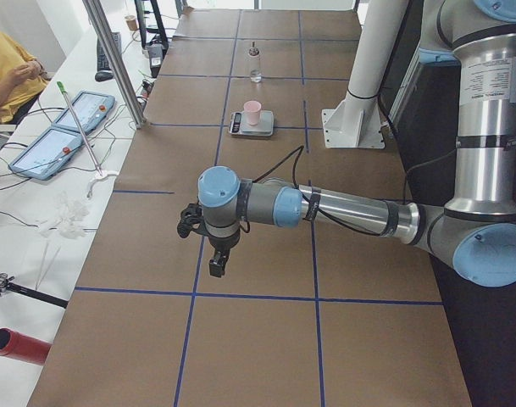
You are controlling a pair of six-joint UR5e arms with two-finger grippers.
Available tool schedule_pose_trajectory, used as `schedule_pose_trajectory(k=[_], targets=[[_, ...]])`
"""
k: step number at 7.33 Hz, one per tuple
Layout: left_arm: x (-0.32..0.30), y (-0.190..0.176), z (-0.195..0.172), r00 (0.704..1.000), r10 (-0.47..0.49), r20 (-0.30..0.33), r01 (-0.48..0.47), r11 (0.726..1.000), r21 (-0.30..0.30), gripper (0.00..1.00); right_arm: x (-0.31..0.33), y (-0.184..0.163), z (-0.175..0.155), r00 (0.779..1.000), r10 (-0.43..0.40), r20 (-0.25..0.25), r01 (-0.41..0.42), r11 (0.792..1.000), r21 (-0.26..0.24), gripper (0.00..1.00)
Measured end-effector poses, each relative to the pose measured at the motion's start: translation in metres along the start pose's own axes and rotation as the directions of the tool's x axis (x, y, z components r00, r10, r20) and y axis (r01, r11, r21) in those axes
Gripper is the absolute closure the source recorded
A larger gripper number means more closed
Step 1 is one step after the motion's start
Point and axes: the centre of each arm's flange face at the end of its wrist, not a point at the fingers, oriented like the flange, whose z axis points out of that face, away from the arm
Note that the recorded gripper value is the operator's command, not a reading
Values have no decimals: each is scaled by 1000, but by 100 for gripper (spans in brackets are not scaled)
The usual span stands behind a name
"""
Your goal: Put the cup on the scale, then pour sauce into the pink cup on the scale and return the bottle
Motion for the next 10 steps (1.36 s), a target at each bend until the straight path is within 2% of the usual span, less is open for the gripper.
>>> schedule_pose_trajectory(k=[3, 6, 8, 10], targets=[[-9, 23, 11, 997, -78, -5, 78, 996, -39, 0, 2, -1, 8, 1000, 15, 0, -15, 1000, -21, 0], [-6, 26, 9, 978, -209, -2, 208, 977, -41, 0, 10, -2, 19, 997, 82, 5, -82, 996, -44, 0], [-5, 26, 8, 973, -232, -2, 232, 972, -44, 0, 9, -3, 19, 993, 118, 8, -118, 992, -42, 0], [-7, 27, 10, 978, -209, 0, 209, 977, -43, 0, 5, -2, 15, 994, 111, 12, -110, 993, -34, 0]])
